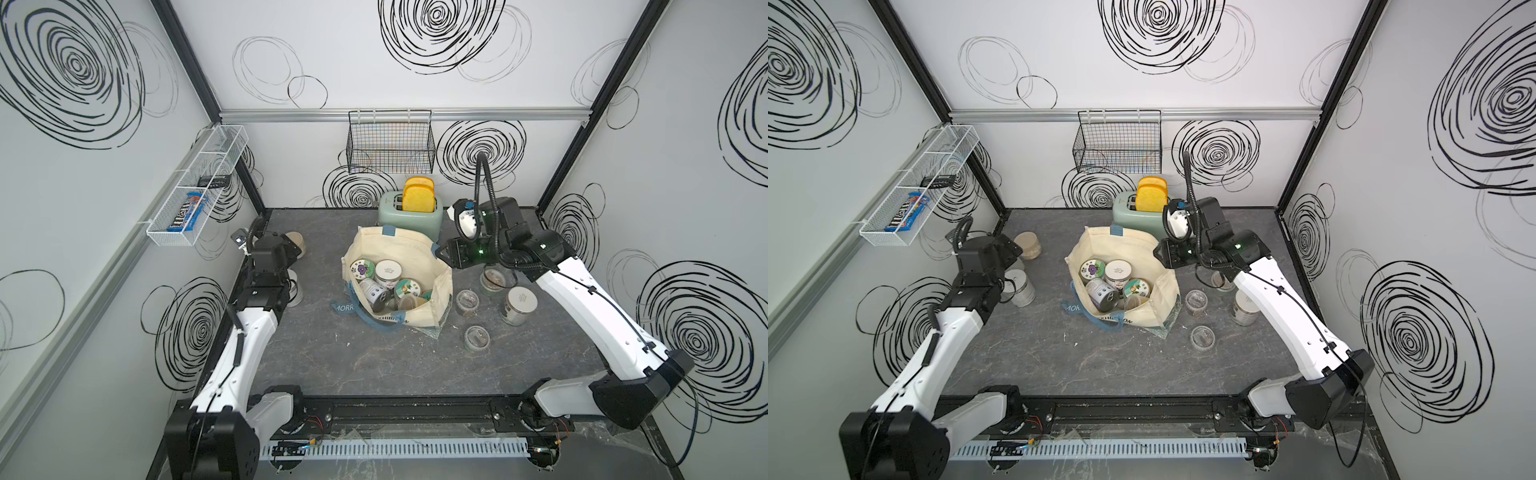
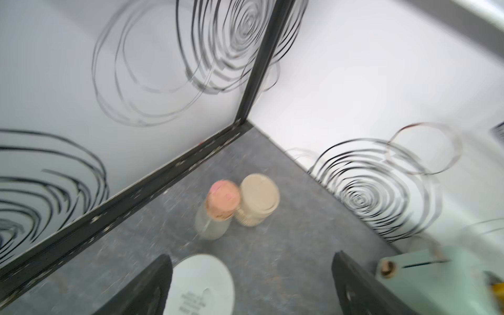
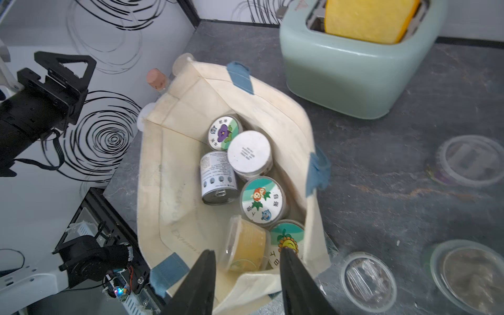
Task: Take out the seed jars from the canvas bag
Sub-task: Place the seed jar at the center of the board, then pick up the seed jar from the canvas bag.
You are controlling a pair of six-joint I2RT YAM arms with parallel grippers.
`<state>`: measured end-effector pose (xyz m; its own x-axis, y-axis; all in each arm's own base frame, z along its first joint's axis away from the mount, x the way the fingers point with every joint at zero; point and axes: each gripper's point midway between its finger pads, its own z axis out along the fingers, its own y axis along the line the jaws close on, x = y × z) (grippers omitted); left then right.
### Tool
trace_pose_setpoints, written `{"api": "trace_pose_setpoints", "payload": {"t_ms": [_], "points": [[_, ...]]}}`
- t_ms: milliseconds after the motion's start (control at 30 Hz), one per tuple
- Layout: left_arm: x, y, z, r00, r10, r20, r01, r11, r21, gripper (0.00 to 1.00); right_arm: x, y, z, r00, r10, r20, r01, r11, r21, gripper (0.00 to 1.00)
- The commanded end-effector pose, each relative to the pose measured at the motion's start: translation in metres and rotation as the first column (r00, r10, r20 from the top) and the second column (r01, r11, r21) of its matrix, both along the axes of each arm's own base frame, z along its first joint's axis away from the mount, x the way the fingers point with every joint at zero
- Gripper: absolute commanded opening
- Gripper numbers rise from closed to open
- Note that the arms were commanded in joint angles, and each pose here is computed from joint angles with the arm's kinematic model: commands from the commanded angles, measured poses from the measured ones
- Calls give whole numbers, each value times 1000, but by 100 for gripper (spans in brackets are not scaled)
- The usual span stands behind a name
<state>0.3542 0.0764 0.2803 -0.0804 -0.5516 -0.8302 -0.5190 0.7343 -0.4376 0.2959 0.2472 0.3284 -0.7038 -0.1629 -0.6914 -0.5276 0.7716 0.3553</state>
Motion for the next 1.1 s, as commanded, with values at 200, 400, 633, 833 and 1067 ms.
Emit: {"api": "trace_pose_setpoints", "payload": {"t_ms": [200, 400, 633, 833, 1067], "points": [[-44, -166, 7, 808, -588, -40, 574, 800, -176, 96, -12, 73, -36, 973, 220, -68, -226, 970, -90, 42], [-67, -220, -56, 645, -713, -274, 685, 699, -207, 98, -5, 79, -92, 970, 201, -137, -226, 952, -205, 43], [-95, -211, -86, 618, -699, -360, 676, 706, -212, 93, 27, 83, -126, 982, 139, -124, -172, 933, -316, 52], [-123, -216, -131, 565, -721, -402, 666, 685, -294, 92, 61, 98, -148, 988, 87, -130, -131, 915, -382, 63], [-135, -230, -142, 521, -749, -410, 688, 653, -318, 91, 75, 119, -183, 971, 68, -227, -151, 915, -374, 72]]}}
